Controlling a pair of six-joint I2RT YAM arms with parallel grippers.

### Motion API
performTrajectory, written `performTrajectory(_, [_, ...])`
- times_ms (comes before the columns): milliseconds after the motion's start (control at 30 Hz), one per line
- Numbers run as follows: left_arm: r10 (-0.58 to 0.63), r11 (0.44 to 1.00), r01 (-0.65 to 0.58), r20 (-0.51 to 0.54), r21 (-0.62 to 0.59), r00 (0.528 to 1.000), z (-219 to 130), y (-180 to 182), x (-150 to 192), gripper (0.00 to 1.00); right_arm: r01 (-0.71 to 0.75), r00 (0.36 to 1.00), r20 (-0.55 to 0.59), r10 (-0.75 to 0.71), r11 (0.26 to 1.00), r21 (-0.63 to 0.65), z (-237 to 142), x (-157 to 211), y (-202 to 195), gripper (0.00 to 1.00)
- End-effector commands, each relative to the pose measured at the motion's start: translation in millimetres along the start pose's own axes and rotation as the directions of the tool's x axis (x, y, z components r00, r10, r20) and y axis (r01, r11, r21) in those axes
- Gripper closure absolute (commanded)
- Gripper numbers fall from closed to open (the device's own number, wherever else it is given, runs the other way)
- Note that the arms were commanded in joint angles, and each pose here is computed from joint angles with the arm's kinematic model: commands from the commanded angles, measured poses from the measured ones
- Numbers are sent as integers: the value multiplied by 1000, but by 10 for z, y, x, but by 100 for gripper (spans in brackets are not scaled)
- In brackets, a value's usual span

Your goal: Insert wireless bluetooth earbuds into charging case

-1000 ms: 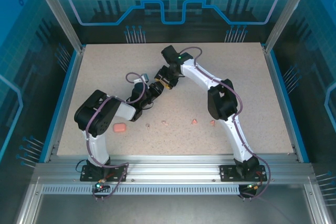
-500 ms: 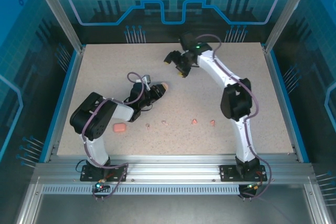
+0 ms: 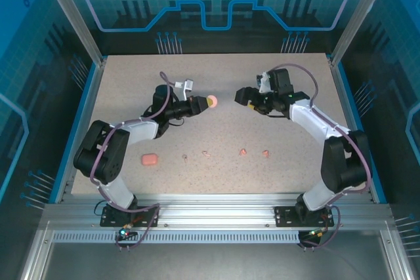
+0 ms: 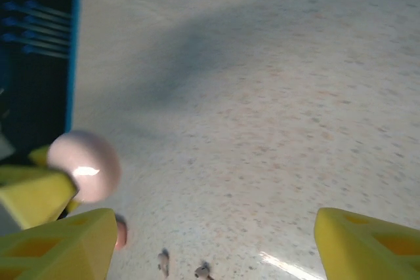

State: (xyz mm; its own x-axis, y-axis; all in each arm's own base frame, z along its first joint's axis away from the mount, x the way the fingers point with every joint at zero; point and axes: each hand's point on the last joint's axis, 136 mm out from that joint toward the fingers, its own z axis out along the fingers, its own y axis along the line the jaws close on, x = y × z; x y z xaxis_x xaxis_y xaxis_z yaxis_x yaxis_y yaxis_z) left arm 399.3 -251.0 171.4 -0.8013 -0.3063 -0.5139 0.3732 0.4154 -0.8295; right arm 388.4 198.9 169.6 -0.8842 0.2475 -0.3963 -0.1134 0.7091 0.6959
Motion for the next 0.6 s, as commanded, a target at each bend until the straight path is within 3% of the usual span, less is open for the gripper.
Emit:
performTrajectory(0, [35,996,-23,-131,91,991,45,-163,113,100,216,976,51,-210,941,-260,-81,-16,549,21])
performTrajectory(300, [40,994,-23,-159,103,986,85,-193,85,100,262,959,-14,-282,909,-325,174,98,835,22])
performTrajectory(567, [46,993,-30,-150,112,988,93,-211,64,100,243,963,-43,-265,928,-282,312,122,686,25])
